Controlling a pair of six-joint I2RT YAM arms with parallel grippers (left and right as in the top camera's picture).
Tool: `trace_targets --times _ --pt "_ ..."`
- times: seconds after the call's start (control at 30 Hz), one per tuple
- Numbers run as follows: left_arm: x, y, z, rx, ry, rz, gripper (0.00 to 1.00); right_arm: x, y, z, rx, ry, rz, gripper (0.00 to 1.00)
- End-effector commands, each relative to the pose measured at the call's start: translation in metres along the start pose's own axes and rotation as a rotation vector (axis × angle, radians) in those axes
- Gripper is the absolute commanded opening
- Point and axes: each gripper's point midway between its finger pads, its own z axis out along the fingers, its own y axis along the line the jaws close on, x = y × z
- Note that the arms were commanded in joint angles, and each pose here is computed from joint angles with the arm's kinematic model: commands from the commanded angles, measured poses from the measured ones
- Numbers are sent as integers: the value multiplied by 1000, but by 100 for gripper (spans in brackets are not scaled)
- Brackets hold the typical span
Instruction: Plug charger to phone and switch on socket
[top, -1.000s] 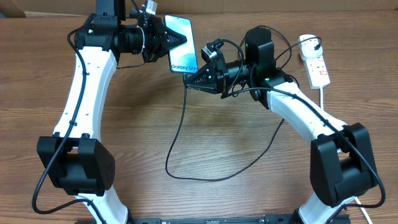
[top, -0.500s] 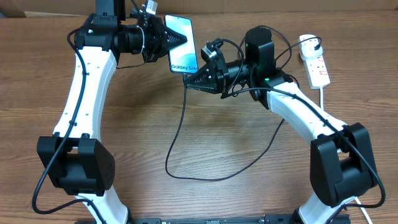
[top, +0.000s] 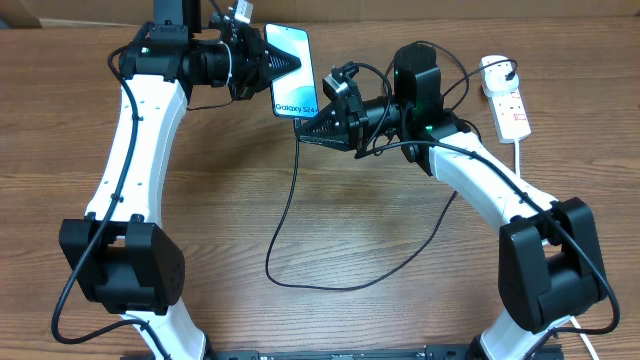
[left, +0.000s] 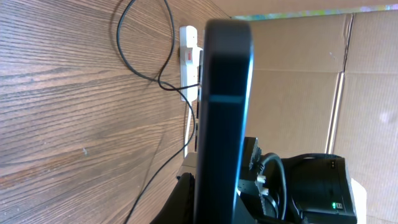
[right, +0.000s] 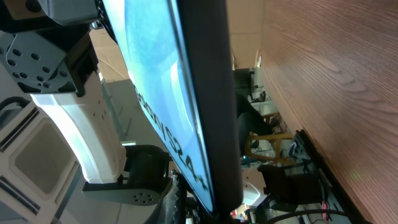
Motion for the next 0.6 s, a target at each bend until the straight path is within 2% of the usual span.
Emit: trace_targets --times 0.0,0.57 --pt "16 -33 -5 121 79 31 4 -9 5 -2 9 -64 -8 4" --pt "20 -27 -8 111 95 22 4 -2 14 -2 -11 -23 -78 4"
